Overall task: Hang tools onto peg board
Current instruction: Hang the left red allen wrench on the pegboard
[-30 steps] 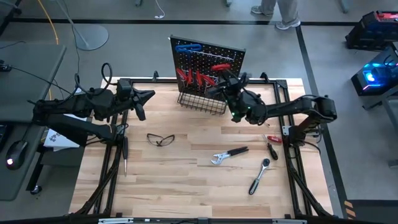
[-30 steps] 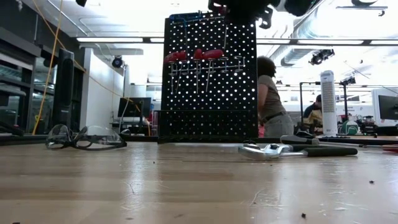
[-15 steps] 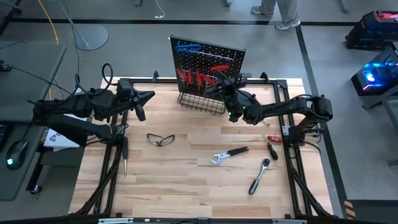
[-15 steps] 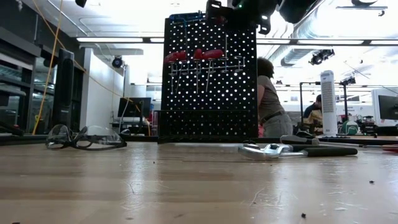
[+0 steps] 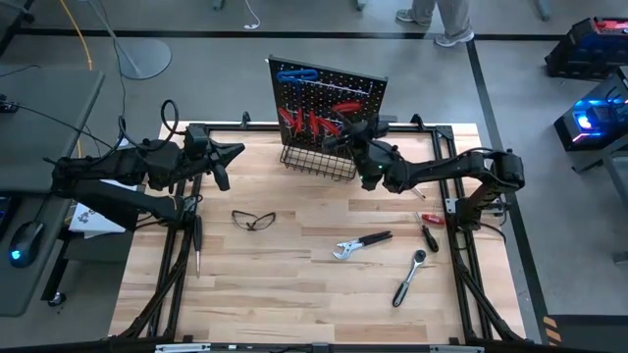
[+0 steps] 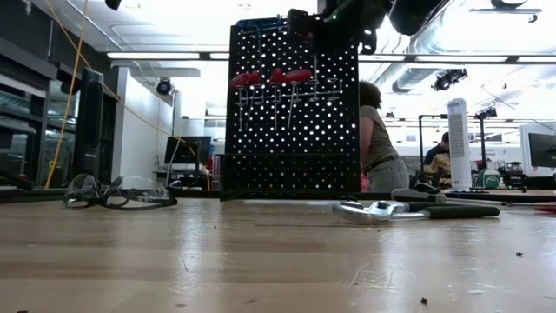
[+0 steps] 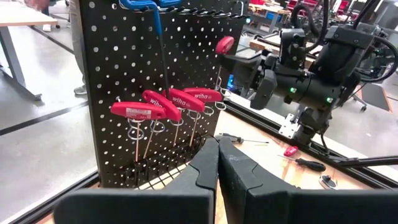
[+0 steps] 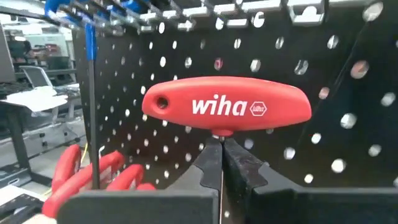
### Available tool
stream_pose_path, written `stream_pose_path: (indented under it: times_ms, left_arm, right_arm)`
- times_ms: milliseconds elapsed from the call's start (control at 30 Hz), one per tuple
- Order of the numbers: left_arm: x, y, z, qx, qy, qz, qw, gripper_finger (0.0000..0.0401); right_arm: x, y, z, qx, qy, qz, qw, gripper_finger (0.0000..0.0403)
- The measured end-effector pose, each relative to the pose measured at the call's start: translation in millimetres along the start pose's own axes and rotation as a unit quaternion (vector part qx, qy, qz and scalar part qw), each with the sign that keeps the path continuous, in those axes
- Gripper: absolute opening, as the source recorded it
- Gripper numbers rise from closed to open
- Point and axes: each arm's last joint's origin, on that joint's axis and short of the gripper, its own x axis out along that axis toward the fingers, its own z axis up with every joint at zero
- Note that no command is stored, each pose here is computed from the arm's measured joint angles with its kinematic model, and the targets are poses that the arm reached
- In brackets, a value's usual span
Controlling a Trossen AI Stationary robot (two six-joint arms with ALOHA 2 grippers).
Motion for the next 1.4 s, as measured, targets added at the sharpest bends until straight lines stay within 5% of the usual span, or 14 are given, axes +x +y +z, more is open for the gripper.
stream_pose_path:
  times_ms: [333,567,833,1400]
  left_arm:
    - [0,0,0,0.000,0.000,0.000,1.000,0.0000]
    - [0,0,0,0.000,0.000,0.000,1.000,0.0000]
    - [0,0,-1,0.002,0.003,0.001,1.000,0.0000]
    - [0,1,-3,0.000,0.012,0.004,1.000,0.0000]
  right_arm:
    - [0,3,-8,0.015,0.023,0.036,0.999,0.0025]
    - [-6,6,-8,0.013,0.024,0.038,0.999,0.0127]
    - [-19,8,-7,-0.034,0.032,-0.037,0.998,0.0233]
    - [-27,-6,15,-0.044,0.034,-0.100,0.993,0.0239]
